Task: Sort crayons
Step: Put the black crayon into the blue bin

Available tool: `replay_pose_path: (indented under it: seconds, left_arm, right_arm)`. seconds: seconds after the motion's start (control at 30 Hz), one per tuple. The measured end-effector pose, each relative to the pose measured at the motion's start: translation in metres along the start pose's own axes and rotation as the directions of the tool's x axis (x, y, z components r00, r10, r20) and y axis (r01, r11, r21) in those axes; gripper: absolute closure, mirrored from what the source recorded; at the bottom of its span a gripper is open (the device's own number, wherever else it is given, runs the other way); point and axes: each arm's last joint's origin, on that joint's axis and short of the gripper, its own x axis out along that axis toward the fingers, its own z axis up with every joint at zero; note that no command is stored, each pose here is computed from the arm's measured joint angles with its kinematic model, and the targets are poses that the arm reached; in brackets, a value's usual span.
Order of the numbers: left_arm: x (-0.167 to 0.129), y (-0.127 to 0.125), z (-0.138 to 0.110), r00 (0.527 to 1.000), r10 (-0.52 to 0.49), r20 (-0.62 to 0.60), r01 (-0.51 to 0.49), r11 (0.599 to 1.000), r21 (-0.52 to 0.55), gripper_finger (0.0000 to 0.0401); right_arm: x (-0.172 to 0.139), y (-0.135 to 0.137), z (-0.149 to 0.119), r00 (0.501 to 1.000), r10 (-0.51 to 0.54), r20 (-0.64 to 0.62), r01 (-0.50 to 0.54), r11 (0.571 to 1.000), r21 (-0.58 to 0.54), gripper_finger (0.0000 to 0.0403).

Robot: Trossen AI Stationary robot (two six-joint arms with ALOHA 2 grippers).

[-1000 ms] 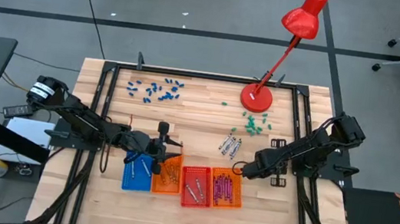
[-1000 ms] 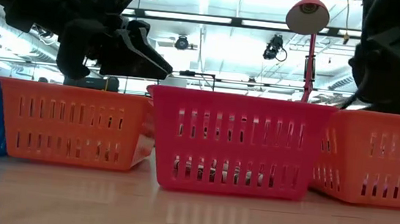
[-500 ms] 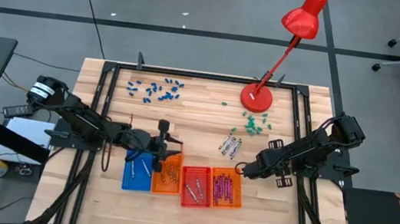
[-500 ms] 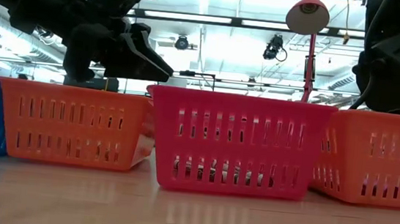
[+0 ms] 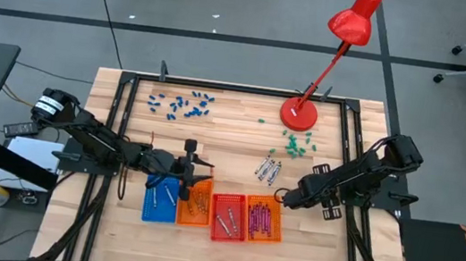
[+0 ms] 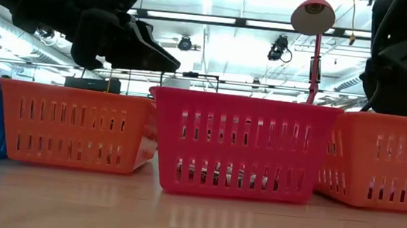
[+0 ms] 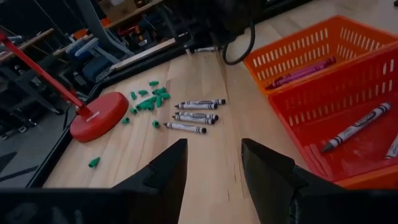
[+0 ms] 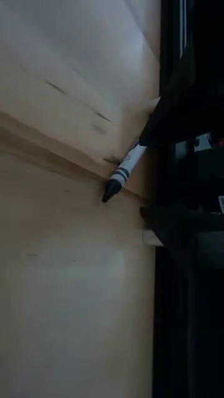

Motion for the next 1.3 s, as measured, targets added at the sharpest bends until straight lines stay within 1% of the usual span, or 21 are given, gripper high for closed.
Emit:
replay_pose_path:
  seconds: [0.13,0.27,0.37,0.43,0.5,0.63,0.7,0.83,0.97,1.07,1.13,1.2,1.3]
  left_arm:
    - [0.0,0.0,0.001,1.0,0.001,0.005,-0.001,1.0,-0.002,0.0237]
    - [0.0,0.0,0.001,1.0,0.001,0.005,-0.001,1.0,0.002,0.0237]
    - [0.0,0.0,0.001,1.0,0.003,0.009,-0.003,1.0,0.005,0.0237]
    - [0.0,0.0,0.001,1.0,0.003,0.011,-0.003,1.0,0.011,0.0237]
    - [0.0,0.0,0.001,1.0,0.003,0.011,-0.003,1.0,0.011,0.0237]
    - [0.0,0.0,0.001,1.0,0.003,0.011,-0.003,1.0,0.011,0.0237]
    - [0.0,0.0,0.001,1.0,0.004,0.011,-0.004,1.0,0.01,0.0237]
    - [0.0,0.0,0.001,1.0,0.004,0.011,-0.004,1.0,0.01,0.0237]
    - [0.0,0.0,0.001,1.0,0.002,0.012,-0.002,1.0,0.006,0.0237]
    - [0.0,0.0,0.003,1.0,0.005,0.024,-0.005,1.0,0.001,0.0237]
    - [0.0,0.0,0.003,1.0,0.007,0.03,-0.007,1.0,-0.001,0.0237]
    - [0.0,0.0,0.004,0.999,0.008,0.034,-0.008,1.0,-0.003,0.0237]
    - [0.0,0.0,0.004,0.999,0.008,0.033,-0.008,1.0,-0.002,0.0237]
  right_arm:
    - [0.011,0.001,0.009,0.996,-0.013,-0.086,0.013,1.0,-0.001,0.0229]
    - [0.023,0.0,0.018,0.982,-0.077,-0.172,0.081,0.997,0.012,0.023]
    - [0.025,0.0,0.023,0.977,-0.066,-0.202,0.071,0.997,0.015,0.0232]
    - [0.024,-0.001,0.026,0.978,-0.054,-0.2,0.058,0.998,0.016,0.0234]
    - [0.021,-0.001,0.026,0.977,-0.07,-0.2,0.074,0.997,0.013,0.0235]
    - [0.011,-0.004,0.025,0.973,-0.147,-0.18,0.152,0.988,0.02,0.0237]
    - [0.005,-0.005,0.024,0.972,-0.17,-0.163,0.176,0.984,0.025,0.0237]
    - [-0.006,-0.006,0.02,0.977,-0.174,-0.127,0.18,0.983,0.037,0.0237]
    - [-0.014,-0.007,0.013,0.979,-0.177,-0.098,0.187,0.976,0.112,0.0237]
    - [-0.021,-0.008,0.006,0.985,-0.166,-0.056,0.172,0.977,0.124,0.0237]
    - [-0.024,-0.009,0.002,0.985,-0.168,-0.034,0.171,0.979,0.113,0.0237]
    - [-0.027,-0.01,-0.003,0.981,-0.19,-0.041,0.194,0.976,0.099,0.0237]
    - [-0.03,-0.015,-0.011,0.963,-0.255,-0.086,0.262,0.961,0.087,0.0238]
